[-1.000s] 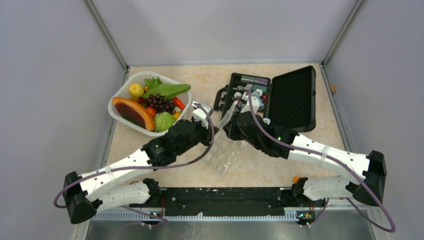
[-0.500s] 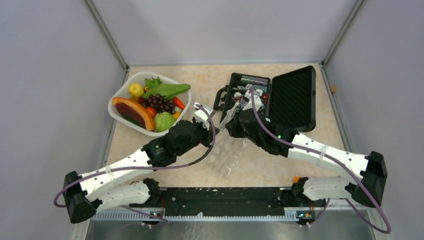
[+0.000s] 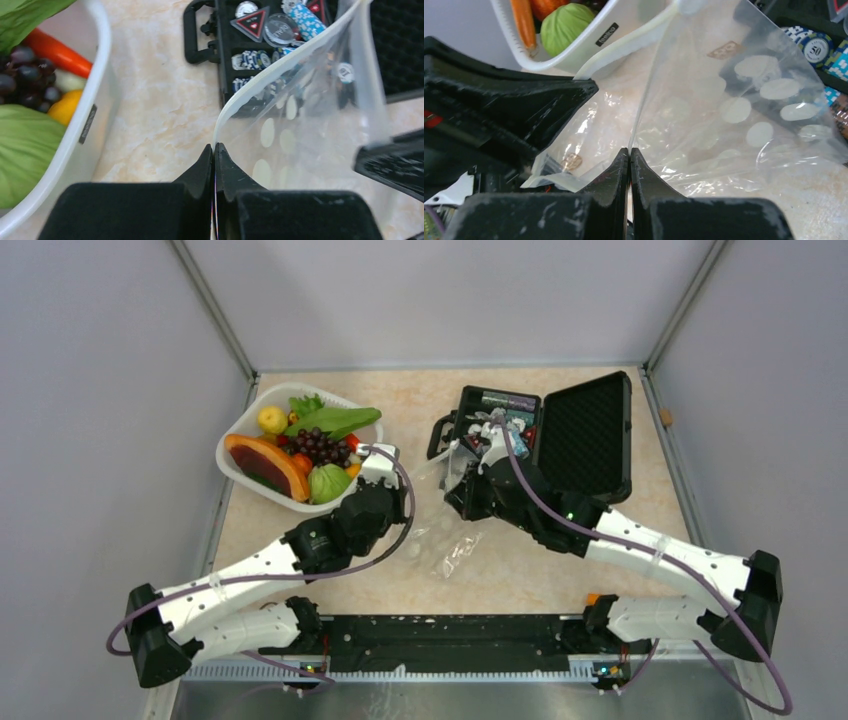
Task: Place the food in the zip-top bag and seal the zipper
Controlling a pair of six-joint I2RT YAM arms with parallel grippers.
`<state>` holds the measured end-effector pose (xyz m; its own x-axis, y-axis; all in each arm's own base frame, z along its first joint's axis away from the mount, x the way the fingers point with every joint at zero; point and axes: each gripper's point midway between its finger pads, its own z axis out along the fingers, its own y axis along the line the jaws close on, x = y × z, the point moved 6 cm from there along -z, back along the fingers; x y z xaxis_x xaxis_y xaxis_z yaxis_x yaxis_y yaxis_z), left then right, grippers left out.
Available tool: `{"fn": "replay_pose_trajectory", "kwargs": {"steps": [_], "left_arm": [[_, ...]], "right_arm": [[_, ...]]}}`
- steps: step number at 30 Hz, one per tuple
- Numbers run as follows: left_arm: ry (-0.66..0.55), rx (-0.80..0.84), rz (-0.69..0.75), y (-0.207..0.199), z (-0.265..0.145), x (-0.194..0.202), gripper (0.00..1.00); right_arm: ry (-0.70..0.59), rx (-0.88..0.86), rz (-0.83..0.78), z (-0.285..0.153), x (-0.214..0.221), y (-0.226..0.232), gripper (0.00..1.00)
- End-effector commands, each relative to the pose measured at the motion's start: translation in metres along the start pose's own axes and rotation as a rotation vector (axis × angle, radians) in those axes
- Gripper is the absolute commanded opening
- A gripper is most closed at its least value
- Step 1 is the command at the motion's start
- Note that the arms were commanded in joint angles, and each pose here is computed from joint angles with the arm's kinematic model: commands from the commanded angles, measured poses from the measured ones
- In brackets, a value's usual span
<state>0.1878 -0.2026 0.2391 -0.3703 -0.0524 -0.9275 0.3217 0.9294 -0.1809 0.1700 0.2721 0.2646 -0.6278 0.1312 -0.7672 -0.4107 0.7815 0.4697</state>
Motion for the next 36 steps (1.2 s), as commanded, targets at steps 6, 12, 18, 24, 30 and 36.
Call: {"fn": "replay_pose_trajectory", "kwargs": {"steps": [6,12,18,24,30,36], "left_arm": [[-0.087,-0.068,-0.11,0.01,-0.007,-0.016,0.0],[-0.102,-0.051,-0.139,0.006,-0.004,-0.017,0.0],[-0.109,0.074,-0.186,-0.017,0.01,-0.017,0.07],[-0.092,0.097,-0.188,-0.023,0.018,-0.013,0.36],[-0.089,0.097,-0.182,-0.014,0.014,-0.011,0.51],[-0.069,0.073,-0.17,0.0,0.006,-0.011,0.68]], "right_arm": [[-0.14,-0.09,-0.122,-0.028,-0.053,0.023,0.0],[-0.077,0.186,-0.272,-0.021,-0.065,0.001,0.0],[-0.111,0.163,-0.402,-0.016,-0.08,0.008,0.0],[0.039,0.205,-0.446,0.015,-0.05,-0.002,0.0],[0.03,0.228,-0.397,0.027,-0.04,-0.007,0.0],[0.03,0.186,-0.349,0.038,-0.034,-0.004,0.0]]}}
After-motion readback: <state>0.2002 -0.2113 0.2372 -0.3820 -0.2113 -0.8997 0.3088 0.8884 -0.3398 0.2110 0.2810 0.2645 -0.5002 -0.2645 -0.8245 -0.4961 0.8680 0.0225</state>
